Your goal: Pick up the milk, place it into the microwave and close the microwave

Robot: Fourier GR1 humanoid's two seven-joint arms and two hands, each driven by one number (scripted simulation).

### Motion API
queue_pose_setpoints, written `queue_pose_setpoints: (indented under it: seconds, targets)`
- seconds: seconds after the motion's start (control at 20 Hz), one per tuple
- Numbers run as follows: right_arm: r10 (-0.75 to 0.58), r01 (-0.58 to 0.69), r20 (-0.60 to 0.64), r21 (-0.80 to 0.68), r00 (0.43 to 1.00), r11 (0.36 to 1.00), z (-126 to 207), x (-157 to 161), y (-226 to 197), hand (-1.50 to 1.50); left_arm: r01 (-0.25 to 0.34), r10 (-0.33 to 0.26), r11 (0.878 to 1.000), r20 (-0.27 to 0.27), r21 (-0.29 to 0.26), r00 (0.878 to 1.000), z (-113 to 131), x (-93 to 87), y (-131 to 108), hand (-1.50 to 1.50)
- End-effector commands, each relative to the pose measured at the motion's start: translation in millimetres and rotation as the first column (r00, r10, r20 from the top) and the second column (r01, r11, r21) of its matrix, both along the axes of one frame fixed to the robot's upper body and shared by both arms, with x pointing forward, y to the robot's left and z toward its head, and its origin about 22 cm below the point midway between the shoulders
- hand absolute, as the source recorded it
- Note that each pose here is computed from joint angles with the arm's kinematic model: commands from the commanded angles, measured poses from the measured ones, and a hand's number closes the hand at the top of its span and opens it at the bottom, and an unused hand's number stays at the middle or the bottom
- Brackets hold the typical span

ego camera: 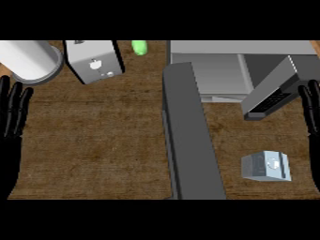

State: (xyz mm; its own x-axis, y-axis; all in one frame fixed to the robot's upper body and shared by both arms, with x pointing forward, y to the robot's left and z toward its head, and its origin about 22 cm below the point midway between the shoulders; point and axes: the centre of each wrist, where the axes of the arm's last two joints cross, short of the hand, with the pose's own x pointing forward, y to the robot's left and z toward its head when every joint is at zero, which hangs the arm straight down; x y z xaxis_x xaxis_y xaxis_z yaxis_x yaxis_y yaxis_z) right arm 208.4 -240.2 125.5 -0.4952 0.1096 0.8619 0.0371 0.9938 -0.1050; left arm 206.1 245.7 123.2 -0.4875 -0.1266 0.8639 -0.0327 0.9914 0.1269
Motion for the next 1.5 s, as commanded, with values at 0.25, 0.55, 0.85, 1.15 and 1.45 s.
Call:
queue_pose_setpoints:
  seconds: [0.25, 0.55, 0.85, 1.15, 1.45]
  targets:
    - [0.153, -0.153, -0.008, 0.012, 0.988, 0.988, 20, -66, -46, -1.50, -0.081, 0.084, 0.996, 0.074, -0.040, 0.994, -4, -11.6, -40, -1.50]
    - [0.287, -0.287, -0.064, 0.013, 0.956, 0.958, 23, -110, -48, -1.50, -0.143, 0.127, 0.962, -0.079, -0.233, 0.989, -22, -51.0, -55, -1.50]
    - [0.236, -0.236, -0.037, -0.014, 0.971, 0.972, 15, -133, -73, -1.50, -0.146, 0.124, 0.961, -0.109, -0.233, 0.986, -42, -93.4, -46, -1.50]
    - [0.158, -0.163, -0.081, -0.057, 0.984, 0.985, -6, -143, -69, -1.50, -0.141, 0.118, 0.961, -0.109, -0.238, 0.987, -44, -131.3, -45, -1.50]
    - [0.160, -0.165, -0.070, -0.063, 0.985, 0.984, -33, -141, -57, -1.50, -0.152, 0.133, 0.964, -0.098, -0.220, 0.986, -51, -140.6, -33, -1.50]
